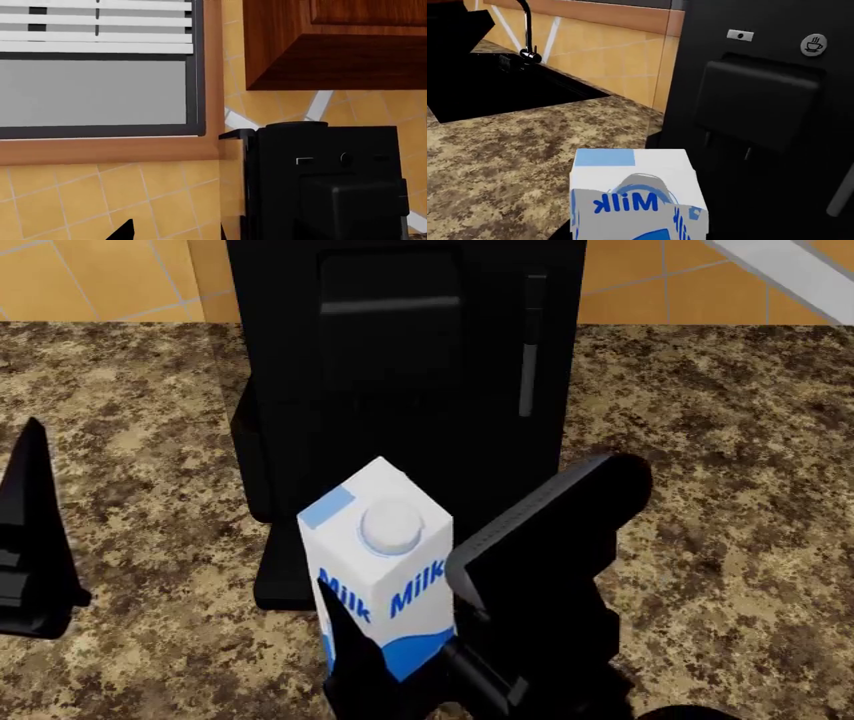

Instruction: Place the eggs and milk next to the bowl.

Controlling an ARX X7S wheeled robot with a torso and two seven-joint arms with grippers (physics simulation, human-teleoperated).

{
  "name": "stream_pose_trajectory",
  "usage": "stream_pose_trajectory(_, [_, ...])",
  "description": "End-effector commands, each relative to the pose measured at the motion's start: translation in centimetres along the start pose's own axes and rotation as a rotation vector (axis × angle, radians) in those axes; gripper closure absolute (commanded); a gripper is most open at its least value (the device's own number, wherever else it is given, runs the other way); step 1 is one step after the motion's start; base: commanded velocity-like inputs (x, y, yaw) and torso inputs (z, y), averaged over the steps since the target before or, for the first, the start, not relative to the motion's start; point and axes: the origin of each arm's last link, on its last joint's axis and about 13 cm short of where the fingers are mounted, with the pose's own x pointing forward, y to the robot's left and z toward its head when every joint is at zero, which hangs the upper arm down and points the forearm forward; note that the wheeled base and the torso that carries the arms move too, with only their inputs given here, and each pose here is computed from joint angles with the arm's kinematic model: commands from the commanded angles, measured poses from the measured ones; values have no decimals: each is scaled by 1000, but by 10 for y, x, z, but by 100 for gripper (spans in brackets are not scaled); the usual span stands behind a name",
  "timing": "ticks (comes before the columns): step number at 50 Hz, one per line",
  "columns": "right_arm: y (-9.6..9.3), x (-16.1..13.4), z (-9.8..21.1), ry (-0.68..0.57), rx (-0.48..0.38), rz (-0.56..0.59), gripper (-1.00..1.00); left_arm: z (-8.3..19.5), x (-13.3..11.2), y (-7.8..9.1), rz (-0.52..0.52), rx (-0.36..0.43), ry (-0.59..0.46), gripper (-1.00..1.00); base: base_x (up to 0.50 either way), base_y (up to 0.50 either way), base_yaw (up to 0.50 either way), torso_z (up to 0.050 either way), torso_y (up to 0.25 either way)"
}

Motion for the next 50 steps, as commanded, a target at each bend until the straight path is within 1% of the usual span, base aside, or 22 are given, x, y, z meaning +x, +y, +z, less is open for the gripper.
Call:
stream_pose_trajectory(1, [-2,0,39,-118,-92,-7,100,2,4,4,37,3,-46,-100,0,0,0,0,0])
stream_pose_trajectory(5, [-3,1,50,-131,-95,-9,100,3,3,4,42,4,-47,-100,0,0,0,0,0])
stream_pose_trajectory(12, [-4,2,57,-145,-90,-25,100,2,2,5,45,3,-45,-100,0,0,0,0,1])
stream_pose_trajectory(27, [-3,1,56,-158,-91,-38,100,3,3,6,49,7,-52,-100,0,0,0,0,0])
stream_pose_trajectory(29, [-2,1,56,-146,-104,-38,100,3,3,5,48,6,-54,-100,0,0,0,0,5])
stream_pose_trajectory(50, [-1,3,53,-136,-103,-33,100,3,1,7,56,1,-52,-100,2,499,0,0,0])
